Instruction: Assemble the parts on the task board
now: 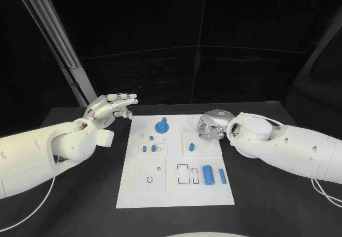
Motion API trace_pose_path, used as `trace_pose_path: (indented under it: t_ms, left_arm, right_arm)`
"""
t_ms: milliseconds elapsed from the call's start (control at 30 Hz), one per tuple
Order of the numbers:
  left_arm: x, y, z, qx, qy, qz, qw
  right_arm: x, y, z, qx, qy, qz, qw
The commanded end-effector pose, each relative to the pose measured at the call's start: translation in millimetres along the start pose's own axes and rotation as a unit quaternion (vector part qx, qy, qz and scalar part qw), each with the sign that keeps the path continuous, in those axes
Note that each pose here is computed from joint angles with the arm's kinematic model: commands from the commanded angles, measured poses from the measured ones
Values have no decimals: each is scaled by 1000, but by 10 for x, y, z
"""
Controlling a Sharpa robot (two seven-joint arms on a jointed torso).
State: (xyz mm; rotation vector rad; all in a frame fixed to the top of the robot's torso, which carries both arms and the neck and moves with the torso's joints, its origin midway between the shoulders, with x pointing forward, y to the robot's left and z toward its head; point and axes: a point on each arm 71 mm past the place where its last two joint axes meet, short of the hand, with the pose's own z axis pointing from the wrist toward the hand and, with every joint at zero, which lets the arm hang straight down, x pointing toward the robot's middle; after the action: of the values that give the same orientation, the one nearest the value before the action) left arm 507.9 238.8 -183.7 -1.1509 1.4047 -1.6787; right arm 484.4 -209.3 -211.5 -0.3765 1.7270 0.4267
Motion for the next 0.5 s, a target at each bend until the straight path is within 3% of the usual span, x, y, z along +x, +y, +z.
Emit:
trace_pose_path:
  t_ms: [33,500]
  left_arm:
    - [8,-24,-1,11,3,-16,1000]
    - [-7,-19,-6,7,2,-16,1000]
  right_arm:
    - [27,1,8,1,18,-15,1000]
    - [106,36,37,-4,32,-13,999]
